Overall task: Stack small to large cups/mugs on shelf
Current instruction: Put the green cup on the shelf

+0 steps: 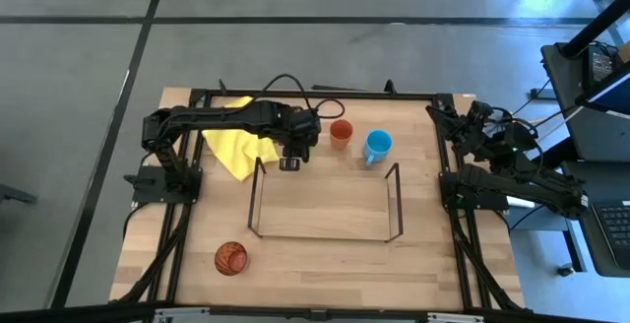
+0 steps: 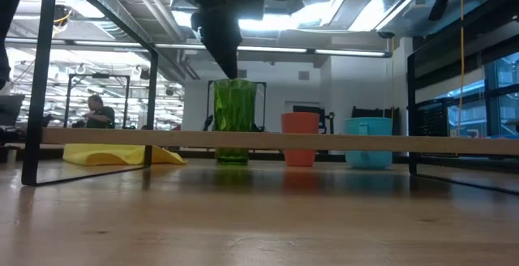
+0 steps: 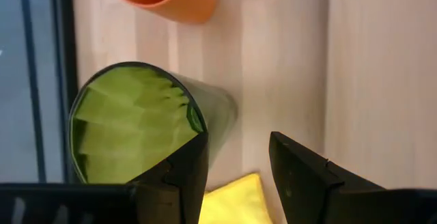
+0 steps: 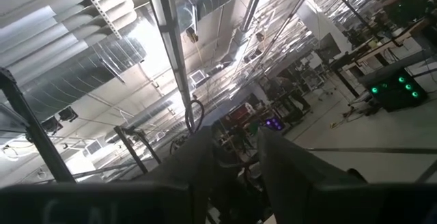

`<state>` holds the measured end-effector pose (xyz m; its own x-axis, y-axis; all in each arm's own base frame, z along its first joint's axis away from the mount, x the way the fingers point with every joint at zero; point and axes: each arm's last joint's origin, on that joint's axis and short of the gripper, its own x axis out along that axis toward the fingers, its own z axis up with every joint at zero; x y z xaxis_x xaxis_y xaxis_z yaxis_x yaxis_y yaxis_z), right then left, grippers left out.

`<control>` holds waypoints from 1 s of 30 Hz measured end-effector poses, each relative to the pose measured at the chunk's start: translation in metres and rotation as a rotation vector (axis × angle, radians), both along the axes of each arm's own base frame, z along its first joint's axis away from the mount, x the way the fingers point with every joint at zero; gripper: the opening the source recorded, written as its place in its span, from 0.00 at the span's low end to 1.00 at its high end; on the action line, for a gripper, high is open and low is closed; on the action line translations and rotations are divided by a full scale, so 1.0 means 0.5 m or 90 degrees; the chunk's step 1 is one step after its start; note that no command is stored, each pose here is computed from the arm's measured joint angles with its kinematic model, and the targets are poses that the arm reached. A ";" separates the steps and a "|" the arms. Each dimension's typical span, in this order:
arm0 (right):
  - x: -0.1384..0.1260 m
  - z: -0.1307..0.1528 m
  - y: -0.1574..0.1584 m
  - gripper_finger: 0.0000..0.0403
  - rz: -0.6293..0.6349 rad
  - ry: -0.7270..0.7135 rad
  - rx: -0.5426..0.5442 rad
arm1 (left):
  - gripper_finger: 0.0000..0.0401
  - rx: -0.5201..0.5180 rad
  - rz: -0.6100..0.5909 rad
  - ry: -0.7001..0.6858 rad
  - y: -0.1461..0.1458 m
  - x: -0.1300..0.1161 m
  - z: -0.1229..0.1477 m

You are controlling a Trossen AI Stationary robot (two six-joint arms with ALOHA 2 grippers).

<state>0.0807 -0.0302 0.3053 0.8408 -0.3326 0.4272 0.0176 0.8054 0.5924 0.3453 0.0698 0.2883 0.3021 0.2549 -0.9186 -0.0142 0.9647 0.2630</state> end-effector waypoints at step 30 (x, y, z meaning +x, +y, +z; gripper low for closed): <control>0.000 0.000 0.000 0.30 -0.001 0.001 -0.002 | 0.37 0.042 0.029 -0.008 0.018 0.010 -0.009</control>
<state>0.0807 -0.0302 0.3053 0.8406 -0.3330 0.4272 0.0203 0.8076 0.5894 0.3504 0.0787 0.2839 0.3000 0.3285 -0.8956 -0.0605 0.9435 0.3258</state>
